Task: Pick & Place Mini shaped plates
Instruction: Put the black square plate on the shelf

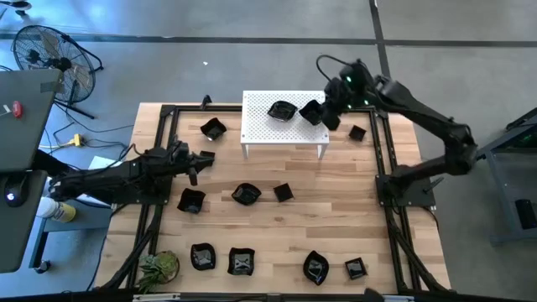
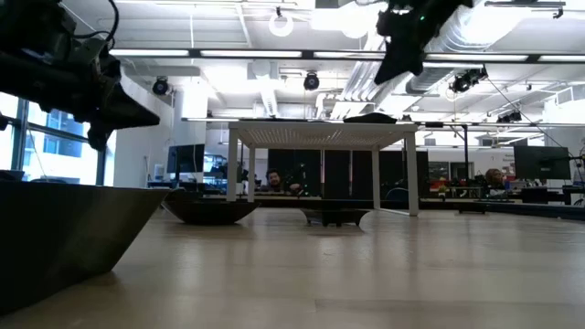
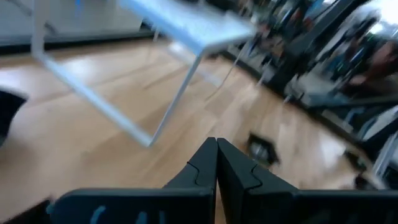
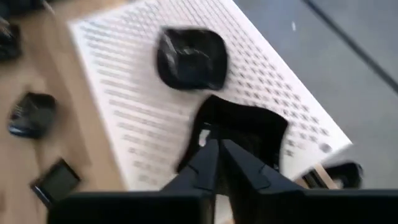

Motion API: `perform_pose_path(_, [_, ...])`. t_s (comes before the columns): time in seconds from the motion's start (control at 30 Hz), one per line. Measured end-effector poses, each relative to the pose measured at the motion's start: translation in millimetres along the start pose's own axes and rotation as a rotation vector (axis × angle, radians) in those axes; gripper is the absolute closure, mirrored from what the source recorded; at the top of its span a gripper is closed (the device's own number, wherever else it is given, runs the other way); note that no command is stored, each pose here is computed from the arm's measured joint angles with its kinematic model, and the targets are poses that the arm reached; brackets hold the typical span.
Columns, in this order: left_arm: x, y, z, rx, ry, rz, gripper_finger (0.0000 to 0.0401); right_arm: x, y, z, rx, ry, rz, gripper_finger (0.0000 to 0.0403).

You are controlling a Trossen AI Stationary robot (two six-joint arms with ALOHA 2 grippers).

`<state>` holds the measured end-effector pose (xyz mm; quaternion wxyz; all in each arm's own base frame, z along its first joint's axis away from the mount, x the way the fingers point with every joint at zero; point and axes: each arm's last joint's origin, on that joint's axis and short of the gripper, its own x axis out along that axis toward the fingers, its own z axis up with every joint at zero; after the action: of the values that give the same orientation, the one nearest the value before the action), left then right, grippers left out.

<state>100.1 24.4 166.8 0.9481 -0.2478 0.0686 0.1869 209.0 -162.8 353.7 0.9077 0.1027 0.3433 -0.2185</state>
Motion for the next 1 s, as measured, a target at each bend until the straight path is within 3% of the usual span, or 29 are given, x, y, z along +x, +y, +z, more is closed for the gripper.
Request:
perform_pose_path(0.27, [-7, -11, 22, 0.004, 0.185, 0.090, 0.0400, -10, 50, -46, 0.093, -0.256, 0.064, 0.0397])
perform_pose_path(0.37, [-4, -14, 30, -0.072, 0.253, 0.211, 0.0401, -14, 64, -60, 0.125, -0.297, 0.040, 0.0399])
perform_pose_path(0.6, [10, -16, 41, -0.282, 0.433, 0.613, 0.0400, -18, 78, -72, 0.149, -0.311, 0.058, 0.0400])
perform_pose_path(0.73, [24, -6, 44, -0.382, 0.524, 0.695, 0.0397, -19, 78, -71, 0.134, -0.317, 0.061, 0.0399])
perform_pose_path(0.83, [34, 8, 46, -0.423, 0.563, 0.728, 0.0374, -18, 78, -71, 0.131, -0.316, 0.067, 0.0396])
perform_pose_path(1.0, [39, 35, 52, -0.464, 0.577, 0.788, 0.0303, -18, 78, -71, 0.120, -0.314, 0.075, 0.0401])
